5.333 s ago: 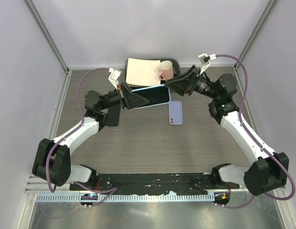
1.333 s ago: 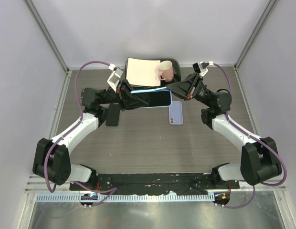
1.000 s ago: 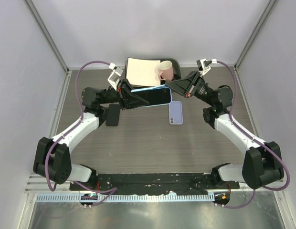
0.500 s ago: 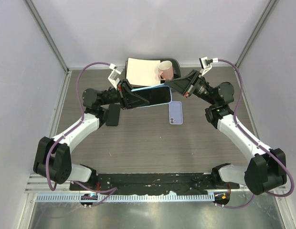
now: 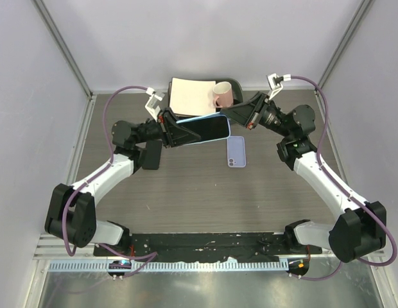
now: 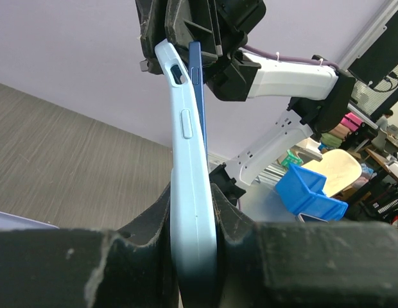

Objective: Take the phone out of the phone case
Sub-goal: Remove the phone case from the phone.

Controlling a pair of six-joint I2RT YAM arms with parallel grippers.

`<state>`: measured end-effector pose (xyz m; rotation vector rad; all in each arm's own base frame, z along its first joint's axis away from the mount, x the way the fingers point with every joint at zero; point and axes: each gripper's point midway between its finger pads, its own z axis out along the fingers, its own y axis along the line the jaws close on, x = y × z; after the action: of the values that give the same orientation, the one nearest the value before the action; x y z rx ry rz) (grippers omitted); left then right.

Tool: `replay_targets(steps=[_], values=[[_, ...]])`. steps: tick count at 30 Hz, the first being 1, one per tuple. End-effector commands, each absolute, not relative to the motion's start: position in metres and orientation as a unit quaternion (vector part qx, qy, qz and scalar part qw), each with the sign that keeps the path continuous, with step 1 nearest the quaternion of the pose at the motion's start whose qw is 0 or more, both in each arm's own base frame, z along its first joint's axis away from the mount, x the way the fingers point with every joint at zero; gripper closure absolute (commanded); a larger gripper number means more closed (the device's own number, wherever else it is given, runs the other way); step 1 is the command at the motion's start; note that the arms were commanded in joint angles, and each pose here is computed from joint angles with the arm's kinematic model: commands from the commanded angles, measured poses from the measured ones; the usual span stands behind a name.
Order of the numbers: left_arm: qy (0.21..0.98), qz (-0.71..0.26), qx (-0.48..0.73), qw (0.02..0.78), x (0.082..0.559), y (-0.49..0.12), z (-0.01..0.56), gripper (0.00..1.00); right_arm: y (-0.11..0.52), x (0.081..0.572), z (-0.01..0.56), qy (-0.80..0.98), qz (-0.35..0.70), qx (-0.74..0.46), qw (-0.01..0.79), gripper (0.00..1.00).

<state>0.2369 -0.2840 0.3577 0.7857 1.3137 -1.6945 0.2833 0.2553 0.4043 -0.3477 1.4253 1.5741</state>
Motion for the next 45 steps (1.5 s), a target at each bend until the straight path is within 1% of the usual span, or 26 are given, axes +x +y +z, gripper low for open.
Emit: replay_targets(steps=[1,5,9,14,18,22,38,42,45], values=[[0.452,-0.665,0.36,0.473,0.214,-0.282,0.394,1.0,0.272,0.274,0.382,0.618,0.633,-0.18,0.43,0.83],[0.452,-0.667,0.352,0.476,0.215,-0.28,0.397,1.0,0.27,0.274,0.384,0.62,0.625,-0.187,0.435,0.76],[0.445,-0.668,0.359,0.476,0.21,-0.278,0.4,1.0,0.268,0.278,0.385,0.624,0.625,-0.179,0.435,0.72],[0.443,-0.668,0.361,0.477,0.207,-0.277,0.4,1.0,0.264,0.277,0.404,0.608,0.641,-0.178,0.434,0.62],[0.447,-0.667,0.36,0.475,0.208,-0.277,0.397,1.0,0.261,0.274,0.418,0.598,0.642,-0.188,0.441,0.58],[0.45,-0.666,0.358,0.475,0.208,-0.277,0.395,1.0,0.257,0.271,0.428,0.593,0.641,-0.197,0.446,0.55],[0.45,-0.664,0.361,0.477,0.204,-0.274,0.396,1.0,0.235,0.272,0.449,0.589,0.613,-0.194,0.49,0.54],[0.465,-0.664,0.342,0.475,0.213,-0.272,0.394,1.0,0.225,0.276,0.446,0.598,0.578,-0.206,0.515,0.51],[0.491,-0.661,0.326,0.464,0.224,-0.273,0.388,1.0,0.215,0.275,0.444,0.603,0.545,-0.229,0.536,0.48]])
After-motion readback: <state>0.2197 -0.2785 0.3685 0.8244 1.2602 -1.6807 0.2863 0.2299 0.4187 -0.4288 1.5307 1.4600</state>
